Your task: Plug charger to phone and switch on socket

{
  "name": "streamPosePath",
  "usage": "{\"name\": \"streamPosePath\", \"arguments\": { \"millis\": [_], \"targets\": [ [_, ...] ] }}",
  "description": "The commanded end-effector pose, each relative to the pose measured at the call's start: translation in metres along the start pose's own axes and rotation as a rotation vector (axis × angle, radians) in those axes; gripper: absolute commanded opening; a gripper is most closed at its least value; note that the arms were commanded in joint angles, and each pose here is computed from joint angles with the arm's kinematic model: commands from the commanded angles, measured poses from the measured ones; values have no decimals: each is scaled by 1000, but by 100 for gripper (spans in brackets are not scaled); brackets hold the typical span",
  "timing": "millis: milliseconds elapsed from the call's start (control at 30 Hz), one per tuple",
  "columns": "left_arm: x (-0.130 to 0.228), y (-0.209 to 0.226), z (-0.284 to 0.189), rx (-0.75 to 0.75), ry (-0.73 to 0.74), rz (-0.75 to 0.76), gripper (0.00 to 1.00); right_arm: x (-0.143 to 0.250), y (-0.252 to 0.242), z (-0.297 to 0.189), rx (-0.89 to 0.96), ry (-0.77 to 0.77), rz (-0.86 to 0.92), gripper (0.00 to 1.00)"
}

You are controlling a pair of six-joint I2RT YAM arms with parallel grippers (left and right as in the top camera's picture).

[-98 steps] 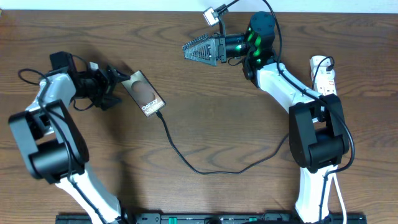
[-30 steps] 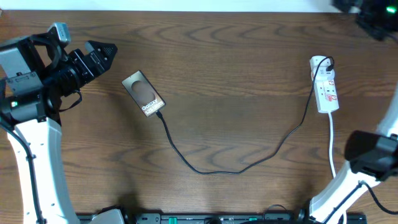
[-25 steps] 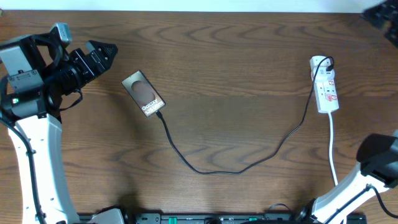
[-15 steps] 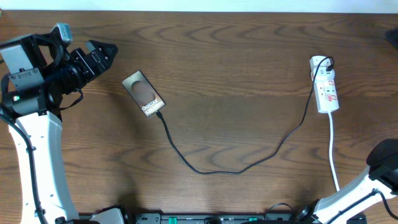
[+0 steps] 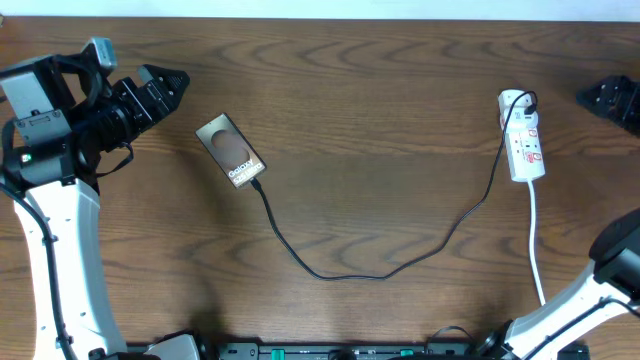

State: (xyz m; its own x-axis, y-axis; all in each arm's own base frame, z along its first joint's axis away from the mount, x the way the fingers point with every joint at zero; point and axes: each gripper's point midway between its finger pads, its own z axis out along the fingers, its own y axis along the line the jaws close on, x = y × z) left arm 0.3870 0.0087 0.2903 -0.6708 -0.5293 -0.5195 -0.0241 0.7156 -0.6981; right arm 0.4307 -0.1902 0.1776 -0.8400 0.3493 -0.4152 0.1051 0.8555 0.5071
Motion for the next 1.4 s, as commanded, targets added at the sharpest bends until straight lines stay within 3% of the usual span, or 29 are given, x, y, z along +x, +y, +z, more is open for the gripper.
{"name": "streamPosePath", "arguments": {
  "millis": [0,233,600,1367],
  "targets": [
    [-1,0,0,2,0,25,92,11,-2,38,-64,70,-7,99],
    [-1,0,0,2,0,24,93,31,-3,87,-119,176,-20,99],
    [2,1,0,-3,10,15,93,47,2,121,-97,264,-74,99],
    [2,1,0,-3,10,15,93,44,-3,130,-66,260,-56,99]
  ]
}}
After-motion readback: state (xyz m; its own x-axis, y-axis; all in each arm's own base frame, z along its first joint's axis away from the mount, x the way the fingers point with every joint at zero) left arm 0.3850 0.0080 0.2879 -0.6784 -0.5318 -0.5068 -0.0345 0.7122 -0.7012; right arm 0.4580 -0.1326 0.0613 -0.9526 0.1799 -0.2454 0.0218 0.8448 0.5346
